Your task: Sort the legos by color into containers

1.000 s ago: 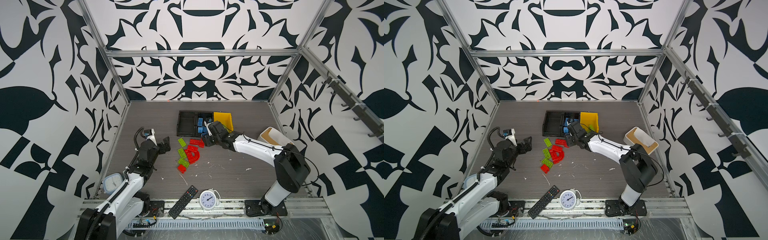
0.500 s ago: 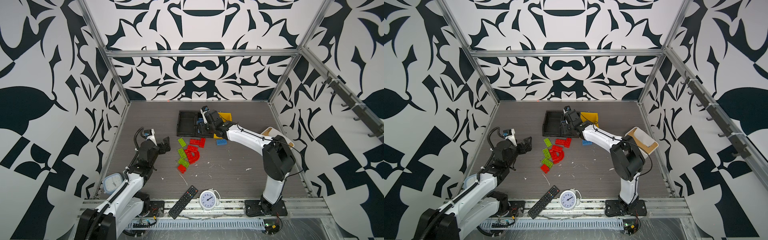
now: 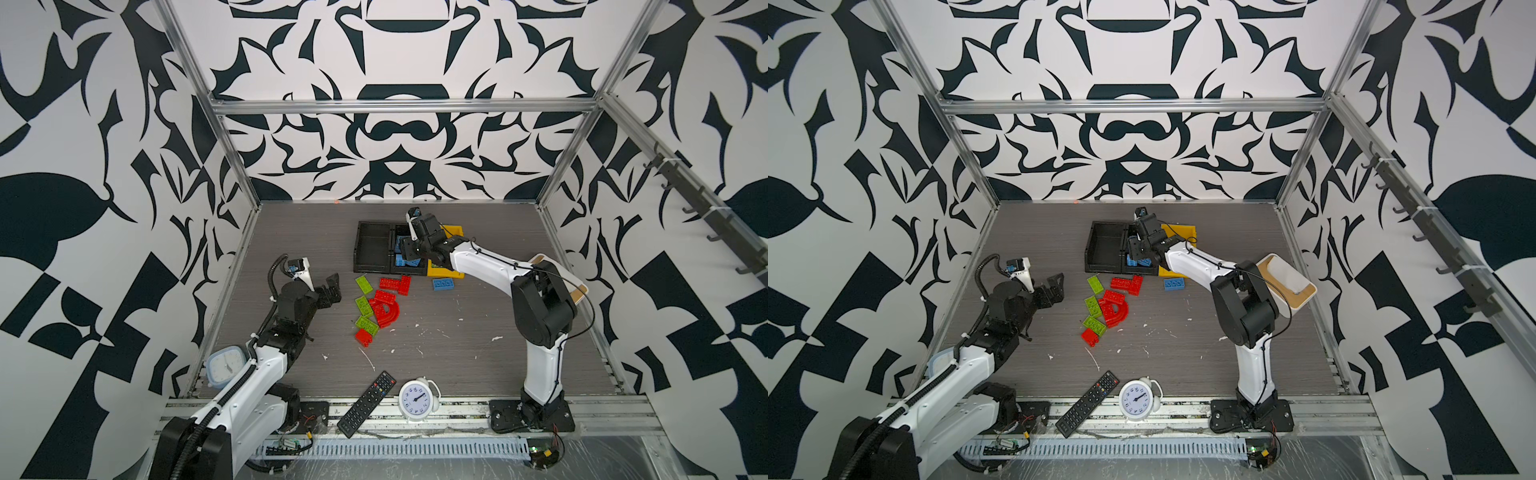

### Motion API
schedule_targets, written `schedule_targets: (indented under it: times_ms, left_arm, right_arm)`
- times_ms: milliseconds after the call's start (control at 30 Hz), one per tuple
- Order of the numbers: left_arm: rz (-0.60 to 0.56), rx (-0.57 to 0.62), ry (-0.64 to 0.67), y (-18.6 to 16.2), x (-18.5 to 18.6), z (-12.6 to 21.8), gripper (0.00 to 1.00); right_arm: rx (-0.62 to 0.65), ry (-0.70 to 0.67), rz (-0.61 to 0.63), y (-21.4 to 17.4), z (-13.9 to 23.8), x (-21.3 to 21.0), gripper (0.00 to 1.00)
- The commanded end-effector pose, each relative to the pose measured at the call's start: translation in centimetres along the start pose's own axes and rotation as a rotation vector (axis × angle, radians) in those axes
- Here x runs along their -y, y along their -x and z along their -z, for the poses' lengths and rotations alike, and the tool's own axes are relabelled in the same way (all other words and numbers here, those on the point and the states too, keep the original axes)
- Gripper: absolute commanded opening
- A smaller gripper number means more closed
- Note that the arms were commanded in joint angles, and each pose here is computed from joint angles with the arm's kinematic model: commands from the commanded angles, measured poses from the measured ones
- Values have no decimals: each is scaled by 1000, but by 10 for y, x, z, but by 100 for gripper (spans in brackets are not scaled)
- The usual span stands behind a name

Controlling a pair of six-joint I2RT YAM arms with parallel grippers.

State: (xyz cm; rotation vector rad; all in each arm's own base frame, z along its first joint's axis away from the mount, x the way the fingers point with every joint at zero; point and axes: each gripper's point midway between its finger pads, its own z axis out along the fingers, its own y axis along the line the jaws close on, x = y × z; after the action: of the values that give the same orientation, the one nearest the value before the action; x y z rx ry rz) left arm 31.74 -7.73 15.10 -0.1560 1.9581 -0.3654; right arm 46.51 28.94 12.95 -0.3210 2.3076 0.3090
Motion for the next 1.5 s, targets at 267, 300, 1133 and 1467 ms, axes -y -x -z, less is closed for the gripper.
schedule_targets:
  times_ms: [267, 300, 1133, 1467]
  left_arm:
    - [6, 20, -5, 11, 3, 0, 99]
    - [7, 20, -5, 11, 3, 0, 99]
    - [6, 12, -1, 10, 3, -2, 99]
    - [1, 21, 9, 11, 1, -1, 99]
  right_arm:
    - [69, 4, -11, 31, 11, -5, 83]
    - [64, 6, -9, 31, 13, -6, 83]
    - [32, -140, -56, -75, 110, 53, 87]
    - [-43, -168, -56, -96, 81, 67, 89]
